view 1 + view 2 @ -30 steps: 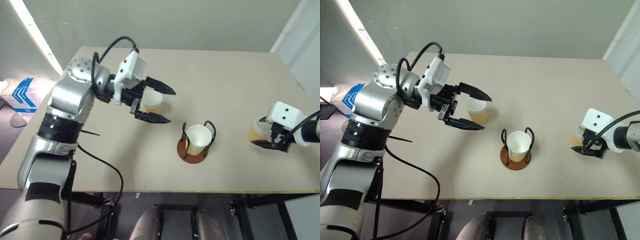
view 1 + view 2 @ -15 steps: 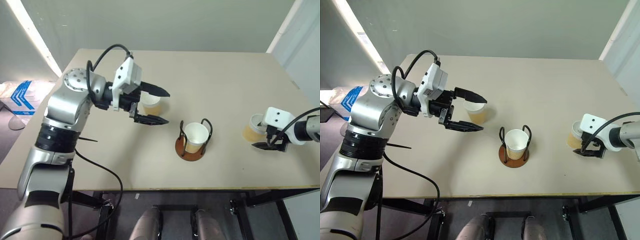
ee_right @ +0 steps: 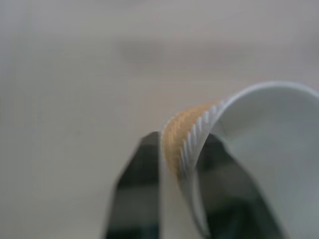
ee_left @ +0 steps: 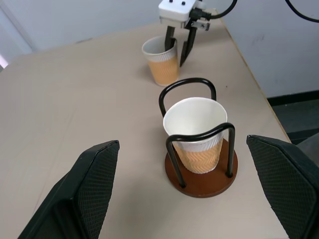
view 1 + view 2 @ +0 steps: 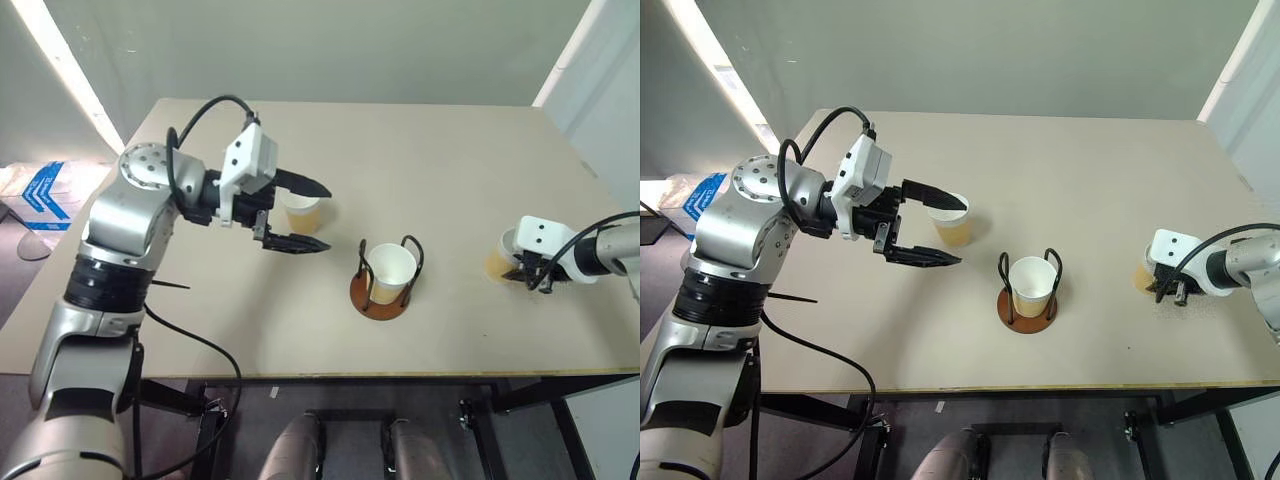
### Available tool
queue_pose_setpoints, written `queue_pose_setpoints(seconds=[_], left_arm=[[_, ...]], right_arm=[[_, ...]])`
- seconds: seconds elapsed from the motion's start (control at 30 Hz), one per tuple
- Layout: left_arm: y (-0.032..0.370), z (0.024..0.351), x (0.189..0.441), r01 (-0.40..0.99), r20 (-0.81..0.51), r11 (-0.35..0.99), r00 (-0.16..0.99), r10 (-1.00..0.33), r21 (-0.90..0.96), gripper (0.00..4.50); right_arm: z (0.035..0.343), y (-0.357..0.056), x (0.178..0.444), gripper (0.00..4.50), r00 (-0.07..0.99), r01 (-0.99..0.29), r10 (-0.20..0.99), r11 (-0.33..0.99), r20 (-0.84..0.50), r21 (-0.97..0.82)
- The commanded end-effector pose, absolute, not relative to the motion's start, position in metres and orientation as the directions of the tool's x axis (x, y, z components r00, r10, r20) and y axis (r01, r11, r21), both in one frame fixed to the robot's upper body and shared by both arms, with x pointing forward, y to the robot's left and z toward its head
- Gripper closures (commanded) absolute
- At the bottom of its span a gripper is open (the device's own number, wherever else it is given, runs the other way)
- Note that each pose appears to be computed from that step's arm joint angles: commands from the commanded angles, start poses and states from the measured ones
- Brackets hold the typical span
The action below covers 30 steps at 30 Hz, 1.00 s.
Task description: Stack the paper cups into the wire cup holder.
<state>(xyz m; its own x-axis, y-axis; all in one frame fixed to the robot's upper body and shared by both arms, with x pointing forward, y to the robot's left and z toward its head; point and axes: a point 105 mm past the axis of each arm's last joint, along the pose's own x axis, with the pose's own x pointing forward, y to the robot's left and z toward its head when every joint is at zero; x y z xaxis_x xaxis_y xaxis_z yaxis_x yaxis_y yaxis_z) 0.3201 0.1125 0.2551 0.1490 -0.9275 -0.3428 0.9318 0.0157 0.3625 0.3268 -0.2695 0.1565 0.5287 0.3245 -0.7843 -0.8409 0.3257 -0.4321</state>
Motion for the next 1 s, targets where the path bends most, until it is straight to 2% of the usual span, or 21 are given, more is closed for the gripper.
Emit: queue_pose_setpoints(seconds=[0.03, 0.17, 0.27, 0.43, 0.67, 1.0], left_arm=[[0.123, 0.263, 0.314, 0.913, -0.343, 0.026, 0.179, -0.922, 0.407, 0.0], [0.126, 0.264, 0.306, 0.918, -0.338, 0.015, 0.162, -0.927, 0.397, 0.0], [0.129, 0.263, 0.3, 0.925, -0.346, -0.004, 0.138, -0.928, 0.38, 0.0], [0.128, 0.259, 0.294, 0.928, -0.364, -0.055, 0.09, -0.927, 0.369, 0.0], [0.122, 0.264, 0.293, 0.923, -0.344, -0.073, 0.067, -0.937, 0.377, 0.0], [0.122, 0.271, 0.294, 0.918, -0.334, -0.044, 0.098, -0.938, 0.394, 0.0]], right_arm=[[0.197, -0.264, 0.321, 4.45, 0.572, -0.82, 0.355, 0.281, -0.739, -0.499], [0.235, -0.236, 0.306, 4.45, 0.559, -0.825, 0.456, 0.225, -0.692, -0.518], [0.266, -0.201, 0.29, 4.45, 0.512, -0.837, 0.56, 0.152, -0.652, -0.526], [0.304, -0.132, 0.262, 4.45, 0.36, -0.831, 0.7, -0.06, -0.617, -0.553], [0.303, -0.092, 0.255, 4.45, 0.246, -0.818, 0.722, -0.202, -0.646, -0.538], [0.27, -0.096, 0.267, 4.45, 0.213, -0.839, 0.67, -0.248, -0.711, -0.485]])
